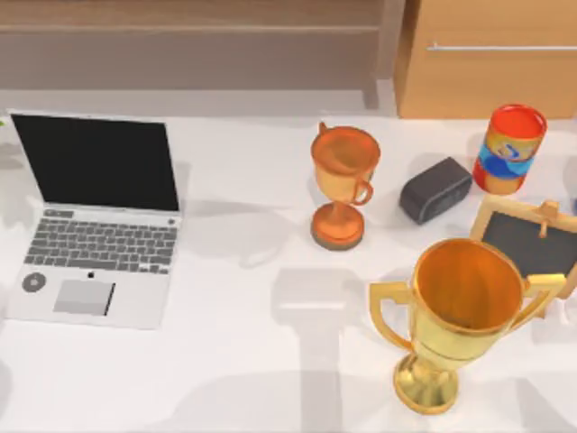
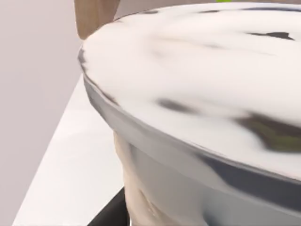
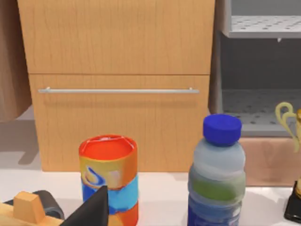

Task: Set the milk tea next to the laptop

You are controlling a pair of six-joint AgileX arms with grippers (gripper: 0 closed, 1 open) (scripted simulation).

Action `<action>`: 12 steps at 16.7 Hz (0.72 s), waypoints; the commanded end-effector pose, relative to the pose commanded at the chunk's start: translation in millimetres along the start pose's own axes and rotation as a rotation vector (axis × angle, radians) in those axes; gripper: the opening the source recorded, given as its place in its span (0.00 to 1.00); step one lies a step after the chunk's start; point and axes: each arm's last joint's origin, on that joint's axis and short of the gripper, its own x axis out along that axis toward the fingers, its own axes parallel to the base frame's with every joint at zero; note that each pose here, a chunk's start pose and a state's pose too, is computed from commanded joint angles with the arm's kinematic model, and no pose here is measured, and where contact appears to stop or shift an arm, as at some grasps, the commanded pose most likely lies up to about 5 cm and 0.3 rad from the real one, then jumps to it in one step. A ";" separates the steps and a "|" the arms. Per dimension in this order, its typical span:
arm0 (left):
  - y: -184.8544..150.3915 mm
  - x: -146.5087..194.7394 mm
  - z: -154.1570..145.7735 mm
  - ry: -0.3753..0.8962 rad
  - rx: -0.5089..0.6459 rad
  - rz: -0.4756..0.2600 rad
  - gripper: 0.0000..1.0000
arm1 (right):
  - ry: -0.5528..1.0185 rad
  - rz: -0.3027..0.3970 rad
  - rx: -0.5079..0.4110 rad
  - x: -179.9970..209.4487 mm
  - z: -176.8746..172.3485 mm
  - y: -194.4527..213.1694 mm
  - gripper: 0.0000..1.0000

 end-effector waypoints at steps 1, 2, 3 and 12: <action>0.2 0.3 -0.5 0.000 0.002 0.000 0.00 | 0.000 0.000 0.000 0.0 0.0 0.0 1.00; 0.2 0.3 -0.5 0.000 0.002 0.000 0.00 | 0.000 0.000 0.000 0.0 0.0 0.0 1.00; 0.5 2.1 3.2 -0.014 0.018 -0.001 0.00 | 0.000 0.000 0.000 0.0 0.0 0.0 1.00; -76.1 30.2 24.2 -0.043 0.035 -0.065 0.00 | 0.000 0.000 0.000 0.0 0.0 0.0 1.00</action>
